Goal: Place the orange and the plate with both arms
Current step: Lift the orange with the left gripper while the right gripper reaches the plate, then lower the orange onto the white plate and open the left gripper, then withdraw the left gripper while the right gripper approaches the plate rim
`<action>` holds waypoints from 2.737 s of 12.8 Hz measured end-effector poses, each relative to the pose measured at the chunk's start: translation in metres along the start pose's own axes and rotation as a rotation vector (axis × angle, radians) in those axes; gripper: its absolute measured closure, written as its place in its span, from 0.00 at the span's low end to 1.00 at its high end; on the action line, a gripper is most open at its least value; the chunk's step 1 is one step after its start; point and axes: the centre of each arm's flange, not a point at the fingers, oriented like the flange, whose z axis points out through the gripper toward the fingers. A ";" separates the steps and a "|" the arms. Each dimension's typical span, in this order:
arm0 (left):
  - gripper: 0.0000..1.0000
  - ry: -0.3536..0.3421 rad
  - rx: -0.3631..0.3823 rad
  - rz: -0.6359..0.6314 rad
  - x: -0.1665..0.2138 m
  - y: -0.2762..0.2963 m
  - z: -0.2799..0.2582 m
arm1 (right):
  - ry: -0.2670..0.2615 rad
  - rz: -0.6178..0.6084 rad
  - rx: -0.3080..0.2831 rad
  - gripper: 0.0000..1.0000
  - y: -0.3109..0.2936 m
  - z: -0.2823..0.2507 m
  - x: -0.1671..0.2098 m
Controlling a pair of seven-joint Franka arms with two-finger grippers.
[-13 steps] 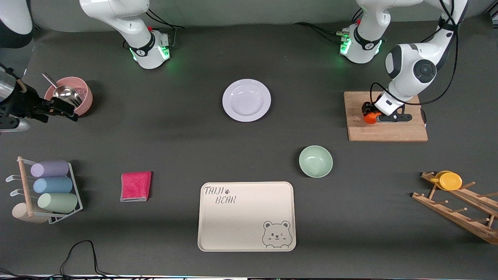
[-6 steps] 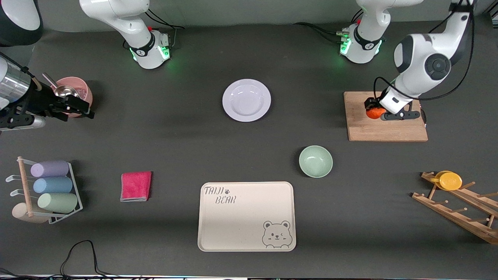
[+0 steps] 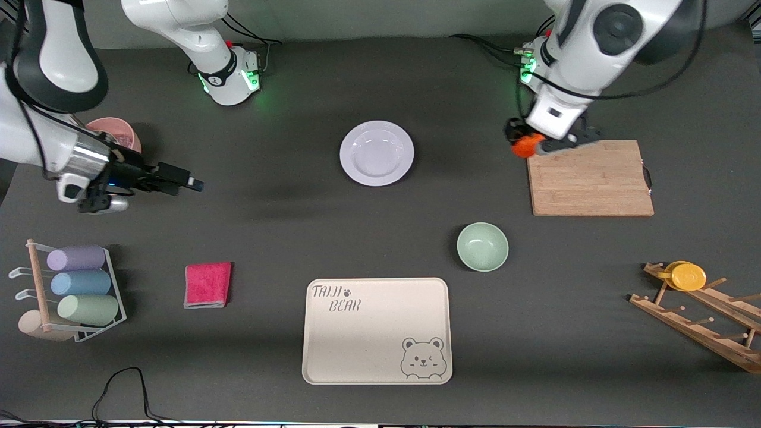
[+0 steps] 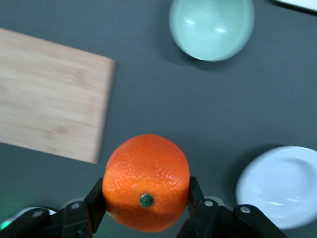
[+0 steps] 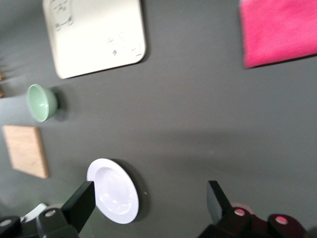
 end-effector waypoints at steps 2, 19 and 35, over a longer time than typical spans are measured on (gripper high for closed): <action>0.32 0.059 -0.074 -0.041 -0.049 0.072 0.017 | -0.018 -0.004 0.138 0.00 0.019 0.040 -0.014; 0.32 0.020 0.011 0.111 -0.165 0.259 0.234 | 0.013 -0.124 0.587 0.00 0.121 0.264 -0.144; 0.00 0.075 0.051 0.039 -0.033 0.222 0.113 | -0.026 -0.152 0.606 0.51 0.135 0.299 -0.164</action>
